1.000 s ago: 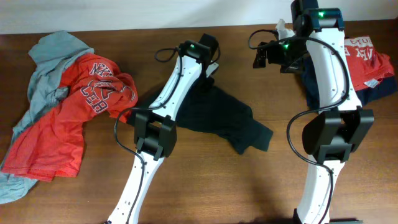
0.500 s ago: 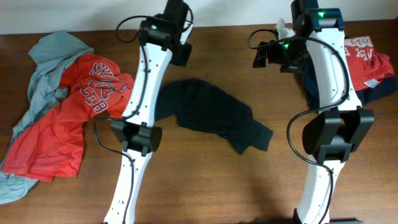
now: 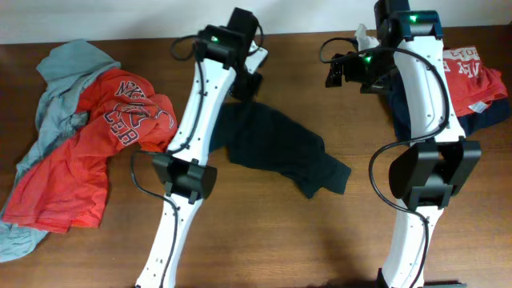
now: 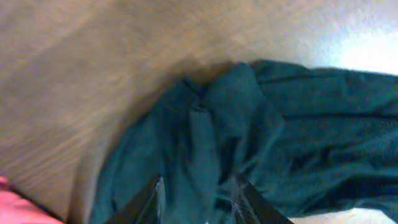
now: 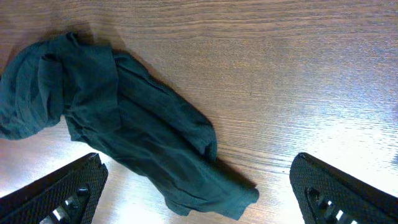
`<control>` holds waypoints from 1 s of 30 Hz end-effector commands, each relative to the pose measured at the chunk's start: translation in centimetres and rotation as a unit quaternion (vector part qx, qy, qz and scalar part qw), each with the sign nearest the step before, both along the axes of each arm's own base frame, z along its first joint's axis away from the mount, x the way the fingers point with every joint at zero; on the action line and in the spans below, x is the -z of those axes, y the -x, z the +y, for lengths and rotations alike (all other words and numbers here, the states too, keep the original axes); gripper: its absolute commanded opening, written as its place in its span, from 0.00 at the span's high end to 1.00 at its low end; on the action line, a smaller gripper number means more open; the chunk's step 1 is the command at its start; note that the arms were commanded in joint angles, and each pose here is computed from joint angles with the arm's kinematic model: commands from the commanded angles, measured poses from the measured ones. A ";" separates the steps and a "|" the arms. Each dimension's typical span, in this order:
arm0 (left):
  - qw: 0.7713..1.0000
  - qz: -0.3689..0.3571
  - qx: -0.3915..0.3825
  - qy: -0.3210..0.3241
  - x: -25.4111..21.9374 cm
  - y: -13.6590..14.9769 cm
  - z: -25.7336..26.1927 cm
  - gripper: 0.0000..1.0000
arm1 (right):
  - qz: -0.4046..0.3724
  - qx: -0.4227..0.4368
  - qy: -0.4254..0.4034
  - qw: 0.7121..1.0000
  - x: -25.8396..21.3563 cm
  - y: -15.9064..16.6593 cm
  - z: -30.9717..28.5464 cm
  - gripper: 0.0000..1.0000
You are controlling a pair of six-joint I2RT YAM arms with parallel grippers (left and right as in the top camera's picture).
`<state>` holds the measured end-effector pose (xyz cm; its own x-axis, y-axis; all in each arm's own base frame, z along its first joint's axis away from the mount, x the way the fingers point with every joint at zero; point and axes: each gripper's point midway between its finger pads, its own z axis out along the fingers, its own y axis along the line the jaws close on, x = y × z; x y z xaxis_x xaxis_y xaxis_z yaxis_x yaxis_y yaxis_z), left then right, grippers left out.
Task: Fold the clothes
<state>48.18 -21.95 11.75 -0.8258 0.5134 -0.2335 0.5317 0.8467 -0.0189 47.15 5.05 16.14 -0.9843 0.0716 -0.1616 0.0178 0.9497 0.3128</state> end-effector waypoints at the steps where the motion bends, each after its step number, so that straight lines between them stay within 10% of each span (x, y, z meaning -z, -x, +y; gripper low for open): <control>1: 1.000 0.016 0.015 -0.001 0.2 0.6 0.3 0.64 | -0.011 -0.004 0.002 1.000 -1.1 0.3 -0.2 0.02; 30: 0.998 0.049 0.038 -0.026 4.6 0.8 -0.1 0.49 | -0.019 -0.003 0.006 1.000 -1.1 -0.1 -0.3 0.02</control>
